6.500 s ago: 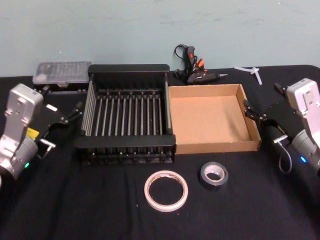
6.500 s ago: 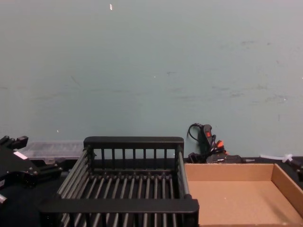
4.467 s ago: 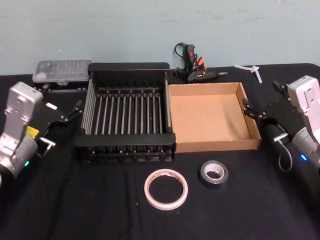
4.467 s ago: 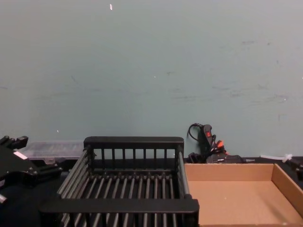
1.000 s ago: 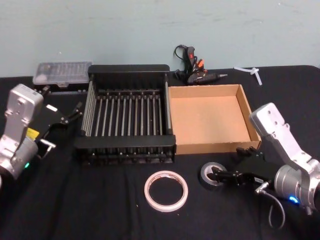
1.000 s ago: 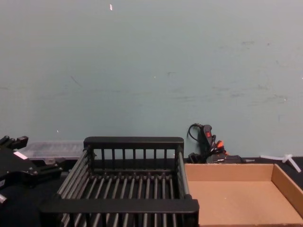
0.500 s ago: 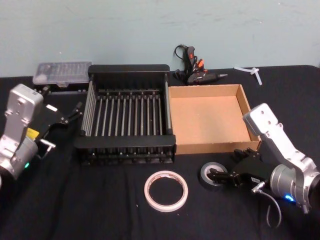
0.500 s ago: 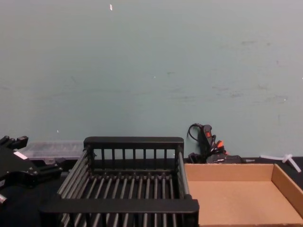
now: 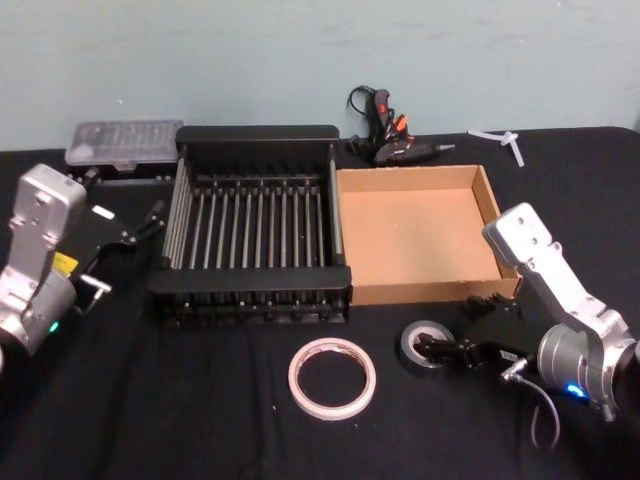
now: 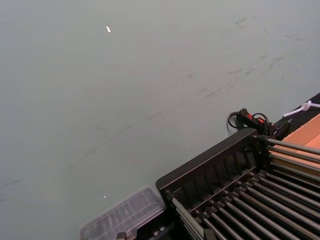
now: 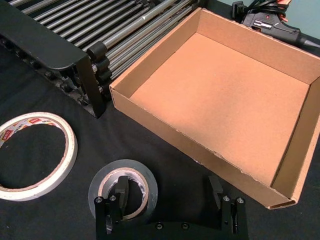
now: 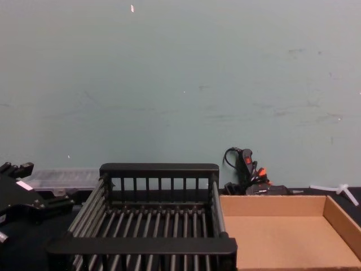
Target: Pick up the white tape and place it into the black box , Pick up the silver tape and place it into the brown box.
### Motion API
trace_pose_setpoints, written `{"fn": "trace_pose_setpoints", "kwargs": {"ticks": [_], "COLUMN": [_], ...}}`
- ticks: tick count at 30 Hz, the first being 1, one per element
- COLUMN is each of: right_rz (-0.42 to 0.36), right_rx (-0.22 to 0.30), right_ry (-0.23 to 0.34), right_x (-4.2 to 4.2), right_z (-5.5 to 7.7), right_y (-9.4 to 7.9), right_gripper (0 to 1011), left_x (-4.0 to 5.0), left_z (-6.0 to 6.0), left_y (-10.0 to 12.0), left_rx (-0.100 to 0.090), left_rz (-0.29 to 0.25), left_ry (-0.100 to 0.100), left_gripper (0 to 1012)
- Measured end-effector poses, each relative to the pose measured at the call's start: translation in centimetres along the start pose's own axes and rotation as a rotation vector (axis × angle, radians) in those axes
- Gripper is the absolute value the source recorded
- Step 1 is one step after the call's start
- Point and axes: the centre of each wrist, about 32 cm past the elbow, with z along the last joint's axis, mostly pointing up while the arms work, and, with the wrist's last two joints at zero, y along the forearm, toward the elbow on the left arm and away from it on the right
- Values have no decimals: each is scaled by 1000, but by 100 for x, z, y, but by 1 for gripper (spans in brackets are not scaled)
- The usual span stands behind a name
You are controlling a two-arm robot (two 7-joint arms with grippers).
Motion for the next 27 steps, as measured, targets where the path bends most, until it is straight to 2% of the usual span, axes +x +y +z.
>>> {"fn": "trace_pose_setpoints", "kwargs": {"ticks": [7,10,14,15,17,18,22,26,27], "right_rz": [-1,-1,0,0,0,0,0,0,0], "right_rx": [1,1,1,1,2,2,2,2,2], "right_ry": [-1,-1,-1,-1,0,0,0,0,0], "right_x": [1,1,0,1,0,0,0,0,0], "right_z": [1,1,1,1,1,1,0,0,0], "right_y": [-4,-5,-6,-6,-7,-7,-8,-9,-9], "right_gripper": [1002,966,857,857,785,785,626,530,471], "left_x": [0,0,0,0,0,0,0,0,0], "left_z": [0,0,0,0,0,0,0,0,0], "left_y": [0,0,0,0,0,0,0,0,0], "left_rx": [0,0,0,0,0,0,0,0,0], "left_rz": [0,0,0,0,0,0,0,0,0], "left_ry": [0,0,0,0,0,0,0,0,0], "left_gripper": [1001,1001,1001,1001,1001,1001,1001,1001,1001]}}
